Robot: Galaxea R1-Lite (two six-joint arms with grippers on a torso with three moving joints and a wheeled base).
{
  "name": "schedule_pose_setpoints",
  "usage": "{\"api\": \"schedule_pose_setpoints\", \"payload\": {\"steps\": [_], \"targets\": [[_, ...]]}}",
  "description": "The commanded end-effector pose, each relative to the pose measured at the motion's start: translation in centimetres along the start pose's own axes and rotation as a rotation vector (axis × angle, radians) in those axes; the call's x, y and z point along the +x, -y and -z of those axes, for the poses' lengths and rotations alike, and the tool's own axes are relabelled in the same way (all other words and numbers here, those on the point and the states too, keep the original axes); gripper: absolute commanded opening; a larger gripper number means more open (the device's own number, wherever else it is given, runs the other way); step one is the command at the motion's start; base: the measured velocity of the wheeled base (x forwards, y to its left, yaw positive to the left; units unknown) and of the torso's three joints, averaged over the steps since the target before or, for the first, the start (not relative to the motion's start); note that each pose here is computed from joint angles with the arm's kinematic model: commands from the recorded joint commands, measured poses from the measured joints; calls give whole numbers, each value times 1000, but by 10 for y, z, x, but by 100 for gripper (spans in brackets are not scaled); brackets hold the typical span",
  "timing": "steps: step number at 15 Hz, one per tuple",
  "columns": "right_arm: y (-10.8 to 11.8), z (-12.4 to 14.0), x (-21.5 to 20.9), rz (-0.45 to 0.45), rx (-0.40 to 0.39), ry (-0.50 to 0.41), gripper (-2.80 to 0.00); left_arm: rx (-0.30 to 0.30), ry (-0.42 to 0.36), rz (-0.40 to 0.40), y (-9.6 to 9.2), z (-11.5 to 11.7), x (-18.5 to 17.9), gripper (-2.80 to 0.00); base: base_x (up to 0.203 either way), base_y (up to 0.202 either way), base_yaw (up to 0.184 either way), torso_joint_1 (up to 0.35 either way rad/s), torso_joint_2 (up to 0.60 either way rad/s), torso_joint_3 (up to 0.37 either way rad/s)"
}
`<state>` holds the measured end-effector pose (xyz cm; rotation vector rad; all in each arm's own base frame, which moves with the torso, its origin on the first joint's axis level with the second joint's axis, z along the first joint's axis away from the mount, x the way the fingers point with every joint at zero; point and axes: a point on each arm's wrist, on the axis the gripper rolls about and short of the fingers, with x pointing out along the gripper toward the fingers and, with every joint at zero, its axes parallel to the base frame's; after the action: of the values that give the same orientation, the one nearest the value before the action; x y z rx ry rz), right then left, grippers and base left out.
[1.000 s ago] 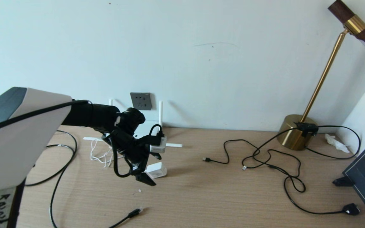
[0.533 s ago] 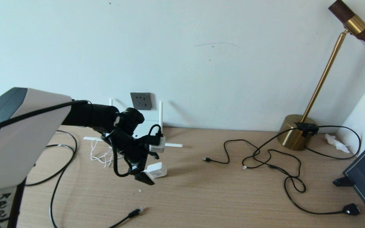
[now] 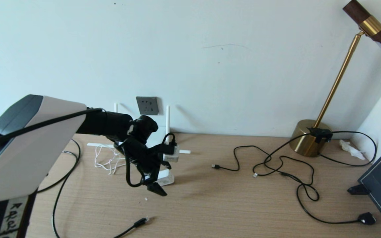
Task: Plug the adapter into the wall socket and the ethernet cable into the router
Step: Pick up plug
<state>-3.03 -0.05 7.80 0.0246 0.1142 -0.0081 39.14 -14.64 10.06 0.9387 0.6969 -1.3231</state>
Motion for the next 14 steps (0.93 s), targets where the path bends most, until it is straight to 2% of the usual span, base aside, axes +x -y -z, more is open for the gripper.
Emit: {"api": "schedule_pose_setpoints", "payload": {"steps": [1, 9, 14], "targets": [[0, 0, 0, 0, 0, -1, 0, 5, -1, 14, -1, 1, 7, -280, 0, 0, 0, 0, 0, 0], [0, 0, 0, 0, 0, -1, 0, 2, -3, 12, -2, 2, 8, -280, 0, 0, 0, 0, 0, 0], [0, 0, 0, 0, 0, -1, 0, 10, 18, -6, 5, -4, -12, -280, 0, 0, 0, 0, 0, 0]]}}
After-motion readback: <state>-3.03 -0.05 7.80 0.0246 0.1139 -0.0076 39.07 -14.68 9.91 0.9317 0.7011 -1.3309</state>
